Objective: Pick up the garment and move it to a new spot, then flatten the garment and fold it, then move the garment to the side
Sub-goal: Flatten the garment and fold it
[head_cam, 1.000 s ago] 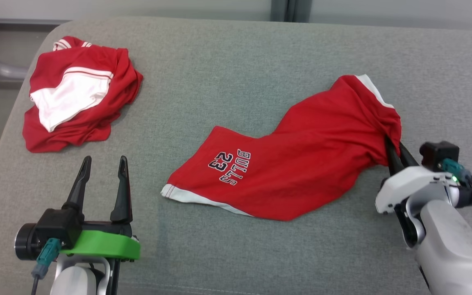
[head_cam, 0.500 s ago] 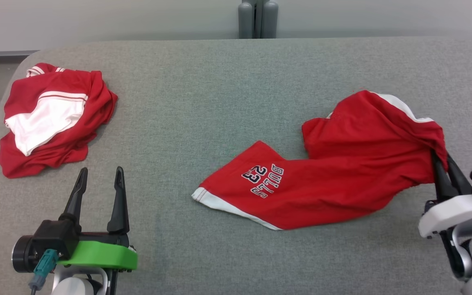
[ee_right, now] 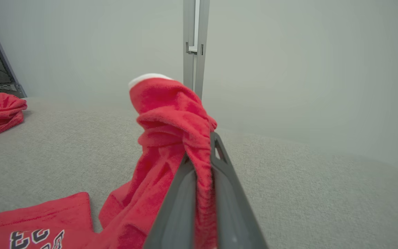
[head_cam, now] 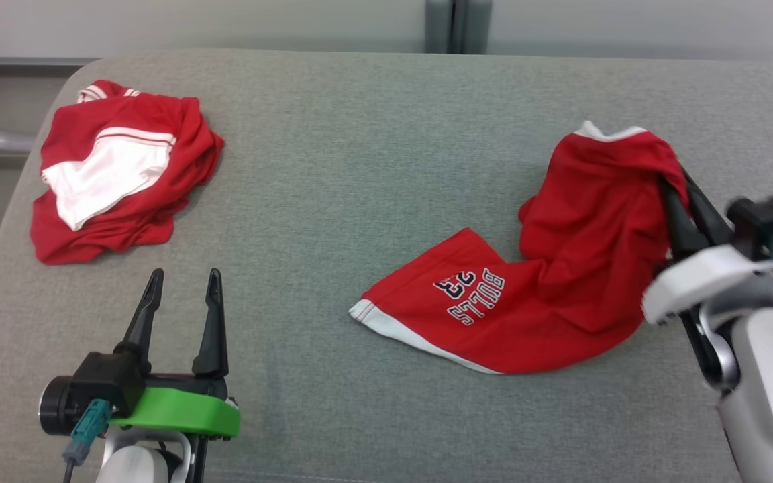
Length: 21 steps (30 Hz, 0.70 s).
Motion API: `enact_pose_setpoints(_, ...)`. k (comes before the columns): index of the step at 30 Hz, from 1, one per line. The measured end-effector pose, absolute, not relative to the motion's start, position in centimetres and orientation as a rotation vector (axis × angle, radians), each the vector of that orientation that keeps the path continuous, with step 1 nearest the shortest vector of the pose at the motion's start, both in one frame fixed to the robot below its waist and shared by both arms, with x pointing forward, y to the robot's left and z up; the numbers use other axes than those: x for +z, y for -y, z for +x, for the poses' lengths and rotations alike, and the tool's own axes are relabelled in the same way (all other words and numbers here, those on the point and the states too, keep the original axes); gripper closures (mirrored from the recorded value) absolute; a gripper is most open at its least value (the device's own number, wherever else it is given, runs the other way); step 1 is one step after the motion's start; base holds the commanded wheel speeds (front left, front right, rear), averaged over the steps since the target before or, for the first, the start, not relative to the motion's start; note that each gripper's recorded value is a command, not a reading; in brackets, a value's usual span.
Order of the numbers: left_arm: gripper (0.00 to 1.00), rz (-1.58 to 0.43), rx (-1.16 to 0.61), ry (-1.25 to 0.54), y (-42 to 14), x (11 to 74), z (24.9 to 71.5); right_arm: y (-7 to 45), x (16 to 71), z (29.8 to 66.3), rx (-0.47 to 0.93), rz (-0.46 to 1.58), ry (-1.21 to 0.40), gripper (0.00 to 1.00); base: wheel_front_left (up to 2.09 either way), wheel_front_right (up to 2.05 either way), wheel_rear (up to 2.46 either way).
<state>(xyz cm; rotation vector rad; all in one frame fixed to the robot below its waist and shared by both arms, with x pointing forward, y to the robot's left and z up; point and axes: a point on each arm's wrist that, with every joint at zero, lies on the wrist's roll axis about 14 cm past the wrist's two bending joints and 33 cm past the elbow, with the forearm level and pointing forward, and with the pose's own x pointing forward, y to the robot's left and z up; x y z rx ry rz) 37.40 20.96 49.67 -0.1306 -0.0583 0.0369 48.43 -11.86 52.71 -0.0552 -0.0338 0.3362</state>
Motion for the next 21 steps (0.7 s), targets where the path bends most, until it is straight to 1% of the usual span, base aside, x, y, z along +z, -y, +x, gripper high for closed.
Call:
enact_pose_setpoints(4, 0.0, -0.135, 0.05, 0.06, -21.4, 49.8, 37.2, 7.1, 54.0, 50.5, 0.437, -0.062, 0.056, 1.0, 0.0, 0.0, 0.0)
enact_pose_setpoints(8, 0.0, -0.138, 0.068, 0.056, -21.9, 49.7, 36.8, 2.0, 53.9, 51.7, 0.541, -0.065, 0.038, 1.0, 0.0, 0.0, 0.0)
enact_pose_setpoints(11, 0.0, -0.14, 0.083, 0.05, -22.3, 49.5, 36.5, -1.5, 53.4, 52.2, 0.609, -0.057, 0.016, 1.0, 0.0, 0.0, 0.0)
enact_pose_setpoints(14, 0.0, -0.147, 0.095, 0.043, -22.7, 49.3, 36.4, -4.1, 51.6, 52.1, 0.666, -0.058, -0.04, 1.0, 0.0, 0.0, 0.0)
enact_pose_setpoints(15, 0.0, -0.147, 0.098, 0.04, -22.7, 49.3, 36.3, -4.8, 50.6, 51.9, 0.683, -0.067, -0.069, 0.84, 0.0, 0.0, 0.0)
enact_pose_setpoints(16, 0.0, -0.146, 0.101, 0.038, -22.8, 49.2, 36.3, -5.2, 49.9, 51.8, 0.692, -0.067, -0.088, 0.7, 0.0, 0.0, 0.0)
enact_pose_setpoints(17, 0.0, -0.145, 0.102, 0.035, -22.8, 49.1, 36.2, -5.4, 49.2, 51.7, 0.696, -0.059, -0.103, 0.0, 0.0, 0.0, 0.0)
enact_pose_setpoints(21, 0.0, -0.144, 0.11, 0.029, -23.0, 48.9, 36.1, -5.1, 47.8, 51.8, 0.684, -0.039, -0.128, 0.0, 0.0, 0.0, 0.0)
